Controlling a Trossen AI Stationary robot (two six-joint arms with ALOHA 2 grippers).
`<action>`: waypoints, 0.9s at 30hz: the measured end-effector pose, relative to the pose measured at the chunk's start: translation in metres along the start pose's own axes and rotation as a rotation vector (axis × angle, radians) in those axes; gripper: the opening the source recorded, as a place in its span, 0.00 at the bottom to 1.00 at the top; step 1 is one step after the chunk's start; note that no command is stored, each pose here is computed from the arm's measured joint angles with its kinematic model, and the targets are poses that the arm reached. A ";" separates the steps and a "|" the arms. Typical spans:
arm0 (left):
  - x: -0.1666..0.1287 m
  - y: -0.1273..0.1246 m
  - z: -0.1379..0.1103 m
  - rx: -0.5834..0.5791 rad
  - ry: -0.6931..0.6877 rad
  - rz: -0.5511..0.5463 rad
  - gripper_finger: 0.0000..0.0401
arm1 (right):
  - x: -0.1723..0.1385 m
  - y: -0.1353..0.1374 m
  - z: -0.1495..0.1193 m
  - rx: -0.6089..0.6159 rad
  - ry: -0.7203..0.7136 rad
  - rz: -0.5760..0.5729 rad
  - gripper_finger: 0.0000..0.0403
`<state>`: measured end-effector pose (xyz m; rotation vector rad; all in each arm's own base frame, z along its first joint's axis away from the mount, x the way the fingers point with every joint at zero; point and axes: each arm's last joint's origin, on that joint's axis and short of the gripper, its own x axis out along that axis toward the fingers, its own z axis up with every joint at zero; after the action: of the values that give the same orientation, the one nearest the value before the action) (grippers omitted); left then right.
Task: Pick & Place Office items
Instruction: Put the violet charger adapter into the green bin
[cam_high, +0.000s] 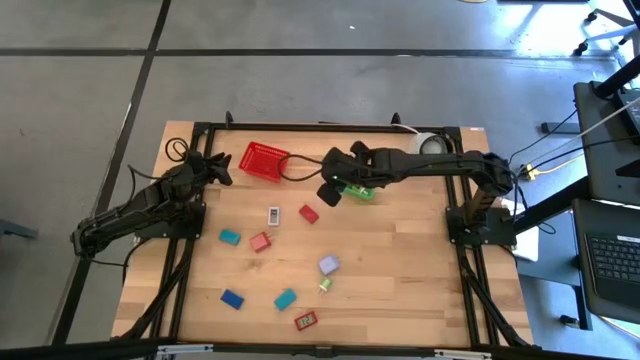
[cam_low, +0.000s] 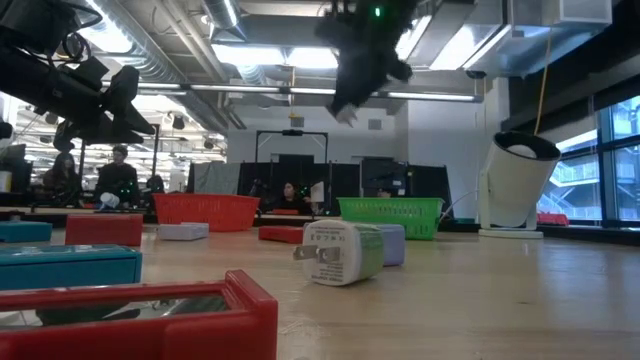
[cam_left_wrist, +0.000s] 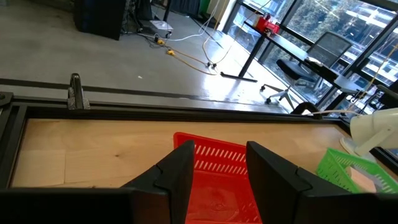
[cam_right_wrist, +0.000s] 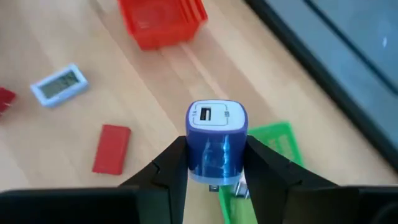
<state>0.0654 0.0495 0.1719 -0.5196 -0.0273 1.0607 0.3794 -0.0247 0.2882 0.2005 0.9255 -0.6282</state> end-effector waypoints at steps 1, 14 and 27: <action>0.000 0.000 0.000 0.000 0.000 0.000 0.35 | 0.005 -0.002 -0.003 0.026 0.010 0.003 0.32; 0.000 0.000 0.000 0.000 0.000 0.000 0.35 | 0.053 -0.019 -0.042 0.260 0.132 -0.036 0.32; 0.000 0.000 0.000 0.000 0.000 0.000 0.35 | 0.080 -0.048 -0.073 0.320 0.255 -0.153 0.32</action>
<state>0.0654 0.0494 0.1719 -0.5196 -0.0273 1.0606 0.3366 -0.0657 0.1853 0.5082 1.0892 -0.9067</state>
